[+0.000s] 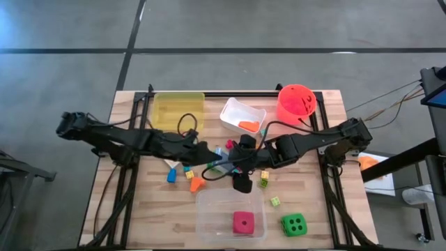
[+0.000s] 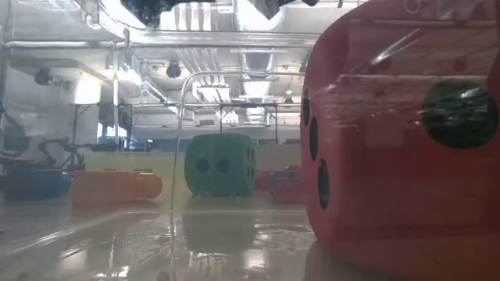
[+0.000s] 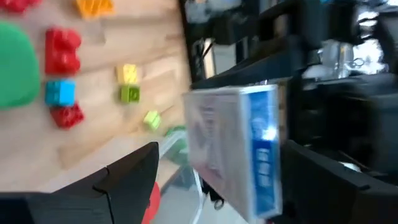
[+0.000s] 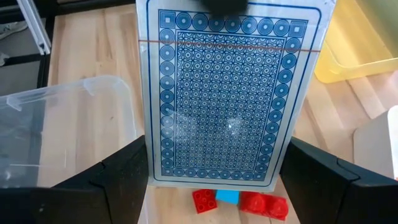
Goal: Pick & Place Toys
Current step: Put the blue deck of cards into the yellow bin
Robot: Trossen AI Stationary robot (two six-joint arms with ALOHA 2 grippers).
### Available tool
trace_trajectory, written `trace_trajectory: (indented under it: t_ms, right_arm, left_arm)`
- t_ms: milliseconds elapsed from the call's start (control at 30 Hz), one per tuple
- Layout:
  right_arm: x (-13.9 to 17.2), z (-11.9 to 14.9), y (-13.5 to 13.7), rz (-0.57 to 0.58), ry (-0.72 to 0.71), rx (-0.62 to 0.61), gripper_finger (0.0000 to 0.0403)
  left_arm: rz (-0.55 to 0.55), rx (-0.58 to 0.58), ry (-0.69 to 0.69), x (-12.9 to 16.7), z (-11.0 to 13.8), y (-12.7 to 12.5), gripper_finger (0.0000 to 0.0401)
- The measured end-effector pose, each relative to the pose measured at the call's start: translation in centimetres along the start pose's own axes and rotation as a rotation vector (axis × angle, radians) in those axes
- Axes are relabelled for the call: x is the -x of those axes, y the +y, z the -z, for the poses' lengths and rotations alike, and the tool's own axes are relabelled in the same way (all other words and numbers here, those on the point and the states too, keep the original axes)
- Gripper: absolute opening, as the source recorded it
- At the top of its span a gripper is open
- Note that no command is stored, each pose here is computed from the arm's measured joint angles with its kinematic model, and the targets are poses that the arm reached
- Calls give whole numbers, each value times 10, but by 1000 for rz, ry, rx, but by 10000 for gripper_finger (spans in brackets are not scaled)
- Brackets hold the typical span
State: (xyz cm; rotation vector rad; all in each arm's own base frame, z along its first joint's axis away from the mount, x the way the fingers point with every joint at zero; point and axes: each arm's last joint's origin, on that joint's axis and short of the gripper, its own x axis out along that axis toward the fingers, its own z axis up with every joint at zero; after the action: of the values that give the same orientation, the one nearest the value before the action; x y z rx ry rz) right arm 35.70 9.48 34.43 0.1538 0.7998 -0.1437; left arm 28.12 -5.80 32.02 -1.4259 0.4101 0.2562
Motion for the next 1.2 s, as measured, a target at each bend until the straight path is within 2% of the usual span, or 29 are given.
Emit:
trace_trajectory:
  t_ms: [167,300,433,567,700,800,867,1100,1200]
  right_arm:
    - [-2,1,-1,0,14,1,296]
    - [-3,2,-2,2,16,0,296]
    - [-4,3,-2,1,18,-2,296]
    - [-6,4,-1,-6,15,-2,296]
    - [-8,5,-1,-10,9,0,341]
    - [-7,3,0,-17,-5,-3,379]
    - [-8,4,0,-17,-3,-3,391]
    - [-8,4,0,-16,-3,-6,393]
    - [-8,4,0,-14,-2,-48,394]
  left_arm:
    - [-33,2,55,-13,-4,6,322]
    - [-38,7,57,-13,-8,8,293]
    - [-31,9,59,-12,-11,7,229]
    - [-6,11,72,-13,-11,5,142]
    - [-11,-2,83,-13,-11,6,54]
    - [5,-29,88,-13,-11,5,50]
    - [12,-33,86,-13,-12,4,50]
    - [15,-60,84,-12,-13,4,50]
    - [15,-72,83,-7,-14,3,50]
